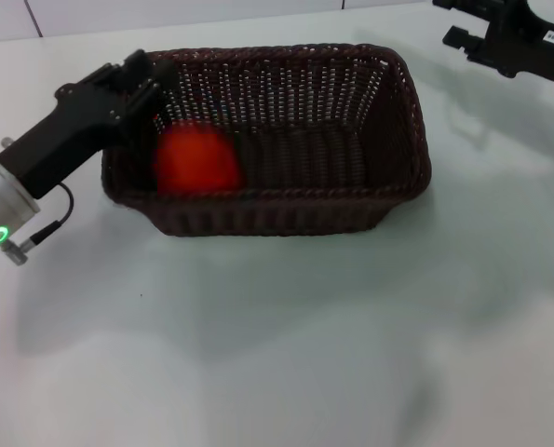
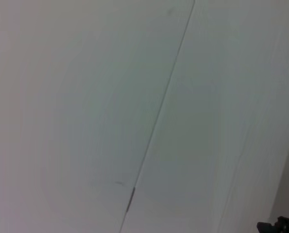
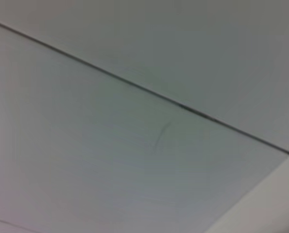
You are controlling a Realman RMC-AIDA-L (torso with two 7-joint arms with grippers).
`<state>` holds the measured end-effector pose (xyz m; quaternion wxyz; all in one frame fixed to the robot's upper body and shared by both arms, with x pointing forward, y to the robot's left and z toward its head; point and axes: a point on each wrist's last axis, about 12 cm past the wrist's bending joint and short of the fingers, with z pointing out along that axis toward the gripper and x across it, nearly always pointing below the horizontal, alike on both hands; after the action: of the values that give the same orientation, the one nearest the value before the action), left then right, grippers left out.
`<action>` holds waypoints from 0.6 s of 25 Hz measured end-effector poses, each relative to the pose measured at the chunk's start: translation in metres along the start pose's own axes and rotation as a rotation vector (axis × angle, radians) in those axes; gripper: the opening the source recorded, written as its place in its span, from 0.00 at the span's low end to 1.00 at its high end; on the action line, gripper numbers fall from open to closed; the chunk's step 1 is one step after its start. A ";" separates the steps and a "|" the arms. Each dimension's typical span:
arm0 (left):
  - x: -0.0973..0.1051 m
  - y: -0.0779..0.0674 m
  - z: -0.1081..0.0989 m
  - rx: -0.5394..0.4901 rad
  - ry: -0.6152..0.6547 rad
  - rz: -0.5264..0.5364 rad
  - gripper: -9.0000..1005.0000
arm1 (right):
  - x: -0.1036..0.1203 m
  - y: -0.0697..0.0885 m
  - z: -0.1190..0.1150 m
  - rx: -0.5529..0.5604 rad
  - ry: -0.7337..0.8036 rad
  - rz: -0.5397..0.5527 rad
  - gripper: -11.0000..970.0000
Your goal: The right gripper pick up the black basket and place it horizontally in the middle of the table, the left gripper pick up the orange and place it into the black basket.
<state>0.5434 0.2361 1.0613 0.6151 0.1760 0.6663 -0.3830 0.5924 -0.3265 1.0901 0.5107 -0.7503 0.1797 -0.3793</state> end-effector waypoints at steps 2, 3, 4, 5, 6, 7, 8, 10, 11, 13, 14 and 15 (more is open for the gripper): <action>-0.001 0.000 -0.005 -0.005 -0.021 -0.005 0.36 | 0.000 -0.001 0.001 0.014 0.023 -0.012 0.79; -0.002 0.001 -0.008 -0.011 -0.036 -0.008 0.39 | 0.000 -0.001 0.001 0.021 0.036 -0.022 0.79; -0.003 0.001 -0.011 -0.014 -0.049 -0.009 0.41 | 0.000 -0.002 0.001 0.029 0.048 -0.033 0.79; -0.005 0.002 -0.016 -0.021 -0.076 -0.013 0.43 | 0.000 -0.003 0.002 0.039 0.064 -0.051 0.79; -0.007 0.003 -0.021 -0.031 -0.100 -0.016 0.46 | 0.000 -0.004 0.003 0.050 0.081 -0.074 0.79; -0.009 0.003 -0.026 -0.042 -0.134 -0.020 0.48 | 0.000 -0.005 0.004 0.062 0.102 -0.097 0.79; -0.011 0.004 -0.033 -0.056 -0.173 -0.022 0.50 | 0.000 -0.006 0.005 0.075 0.132 -0.127 0.79; -0.015 0.004 -0.049 -0.085 -0.259 -0.015 0.55 | -0.001 -0.009 0.006 0.099 0.210 -0.213 0.79; -0.016 0.004 -0.060 -0.112 -0.313 -0.004 0.57 | -0.001 -0.009 0.007 0.103 0.244 -0.248 0.79; -0.017 0.001 -0.077 -0.151 -0.399 0.023 0.72 | -0.003 -0.010 0.010 0.091 0.337 -0.359 0.79; -0.016 -0.001 -0.088 -0.183 -0.447 0.037 0.80 | -0.003 -0.009 0.010 0.074 0.390 -0.418 0.79; -0.014 -0.003 -0.100 -0.228 -0.499 0.060 0.82 | -0.006 -0.006 0.012 0.049 0.443 -0.470 0.79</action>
<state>0.4754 0.3096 1.0702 0.7871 0.0256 0.5275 -0.3188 0.5965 -0.3128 1.0913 0.3756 -0.6580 0.0993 -0.6450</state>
